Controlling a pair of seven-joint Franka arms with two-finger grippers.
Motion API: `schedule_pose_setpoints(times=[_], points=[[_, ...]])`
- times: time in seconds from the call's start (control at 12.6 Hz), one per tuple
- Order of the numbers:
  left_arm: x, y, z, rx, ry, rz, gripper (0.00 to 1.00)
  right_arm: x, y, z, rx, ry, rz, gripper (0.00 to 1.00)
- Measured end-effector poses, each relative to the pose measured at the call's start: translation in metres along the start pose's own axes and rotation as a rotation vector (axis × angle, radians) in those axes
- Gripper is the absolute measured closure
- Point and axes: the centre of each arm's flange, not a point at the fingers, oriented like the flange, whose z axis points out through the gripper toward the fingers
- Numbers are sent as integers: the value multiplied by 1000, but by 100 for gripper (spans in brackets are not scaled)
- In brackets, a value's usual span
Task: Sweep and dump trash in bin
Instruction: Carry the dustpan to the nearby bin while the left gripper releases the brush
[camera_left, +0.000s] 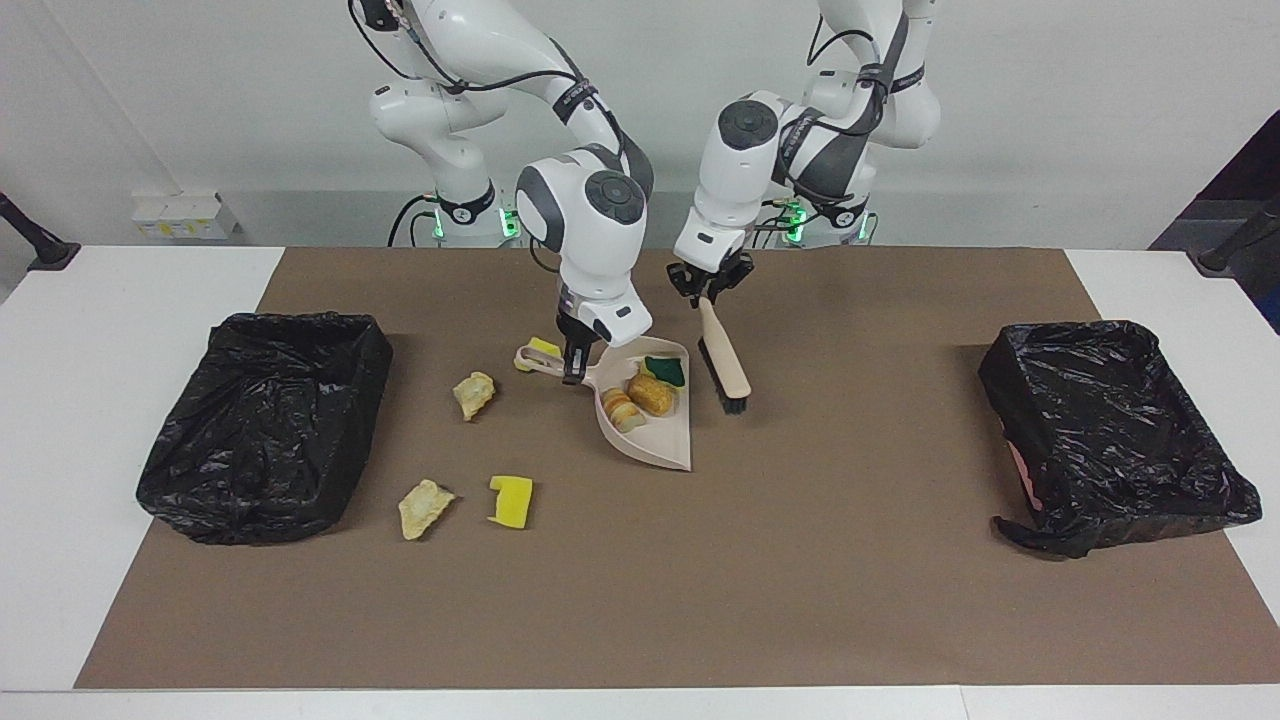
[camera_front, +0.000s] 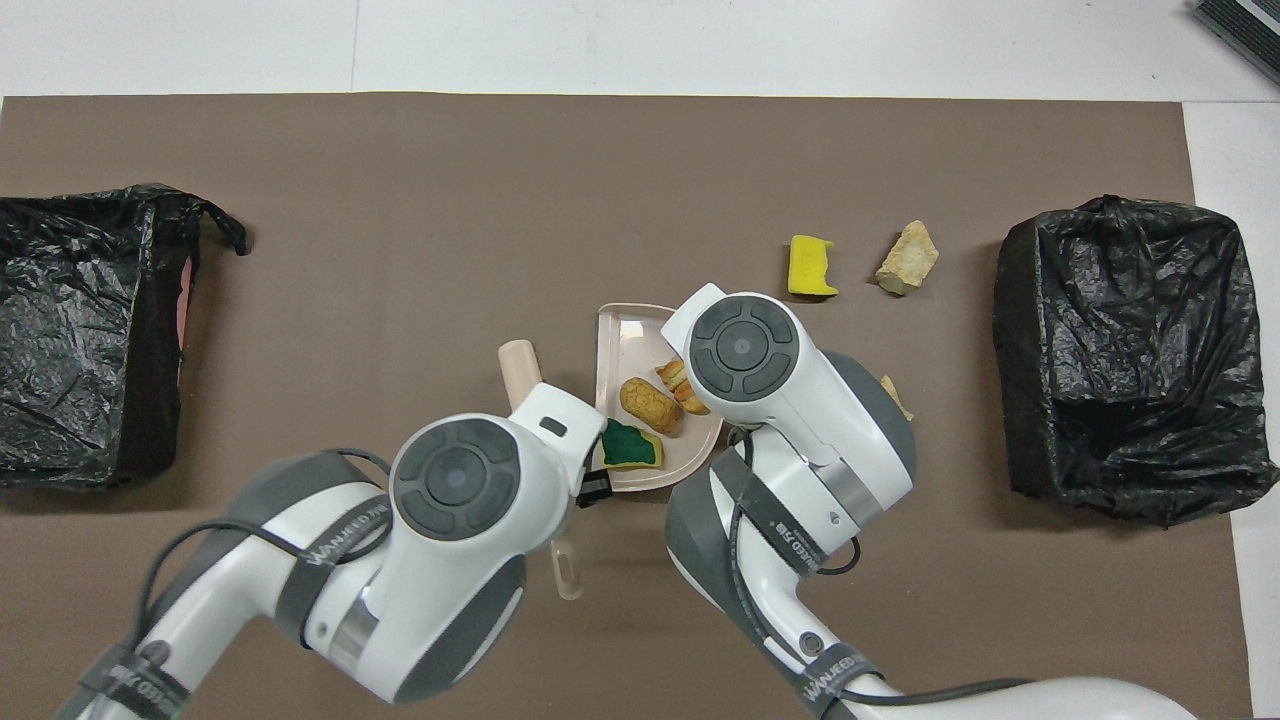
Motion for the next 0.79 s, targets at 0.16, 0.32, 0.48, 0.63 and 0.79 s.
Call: schedule_pose_setpoints(times=[0.16,0.32,0.48,0.63,0.79], points=[[21,-39,-22,48,-31,-67,75,-1,1,0,-1,1,-1,68],[19,-60,-34,74,-48,-91,75,-7,6,-2,-3,3,-5,68],[-2,-64,-25,89,-40,-71,75,-17,12,-2,-4,5,1,68],[-41,-53,0,94,-13,3,75,-26,17,-8,-3,25,11,68],[-84,-30,30,76,21,101,75,-48,26,-22,-5,66,0,68]])
